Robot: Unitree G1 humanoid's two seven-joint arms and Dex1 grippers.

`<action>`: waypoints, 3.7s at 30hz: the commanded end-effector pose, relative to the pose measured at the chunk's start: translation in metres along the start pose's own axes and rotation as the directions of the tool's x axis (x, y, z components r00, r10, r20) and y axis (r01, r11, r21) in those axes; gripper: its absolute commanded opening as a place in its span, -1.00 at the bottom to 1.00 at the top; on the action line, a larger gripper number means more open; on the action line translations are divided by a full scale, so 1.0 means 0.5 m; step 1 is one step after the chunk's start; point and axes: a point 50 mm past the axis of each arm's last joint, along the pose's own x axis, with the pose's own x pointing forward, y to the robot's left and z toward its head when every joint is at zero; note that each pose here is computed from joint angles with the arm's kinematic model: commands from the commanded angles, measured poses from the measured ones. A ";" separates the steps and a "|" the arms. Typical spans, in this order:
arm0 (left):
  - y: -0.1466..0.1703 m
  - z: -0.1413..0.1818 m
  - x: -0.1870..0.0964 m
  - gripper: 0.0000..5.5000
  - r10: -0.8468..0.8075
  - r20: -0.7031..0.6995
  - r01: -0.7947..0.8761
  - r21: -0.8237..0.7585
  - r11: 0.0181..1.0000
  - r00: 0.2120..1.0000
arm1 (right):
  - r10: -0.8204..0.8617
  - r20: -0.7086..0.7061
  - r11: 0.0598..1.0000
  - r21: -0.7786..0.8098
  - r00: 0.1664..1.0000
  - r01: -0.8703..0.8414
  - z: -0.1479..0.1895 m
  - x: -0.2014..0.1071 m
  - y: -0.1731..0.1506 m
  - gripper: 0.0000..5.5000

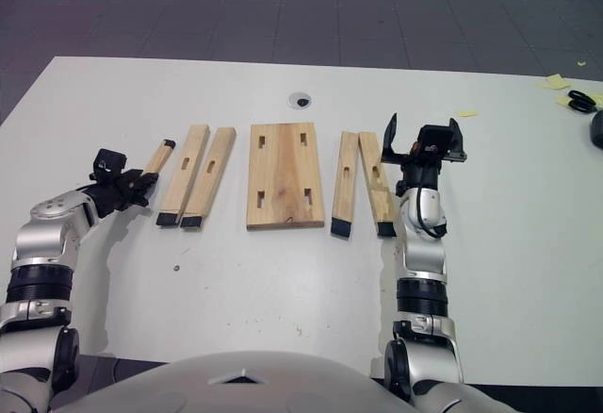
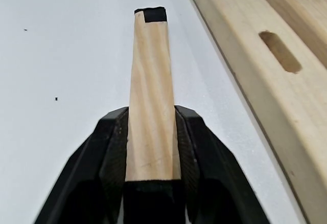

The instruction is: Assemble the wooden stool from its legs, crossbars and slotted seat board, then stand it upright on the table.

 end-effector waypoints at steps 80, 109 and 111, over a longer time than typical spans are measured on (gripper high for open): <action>-0.125 0.278 -0.071 0.55 0.194 0.679 0.153 -0.415 0.897 0.708 | 0.253 -0.192 0.843 0.524 0.948 -0.119 0.058 -0.066 0.014 -0.84; -0.200 0.232 -0.024 0.96 0.080 0.589 0.184 -0.375 0.909 0.804 | 0.173 -0.168 0.803 0.595 0.971 -0.040 0.035 -0.053 0.047 -0.84; -0.204 0.230 -0.024 0.96 0.072 0.587 0.190 -0.371 0.909 0.806 | 0.179 -0.141 0.800 0.597 0.974 -0.061 0.043 -0.046 0.052 -0.84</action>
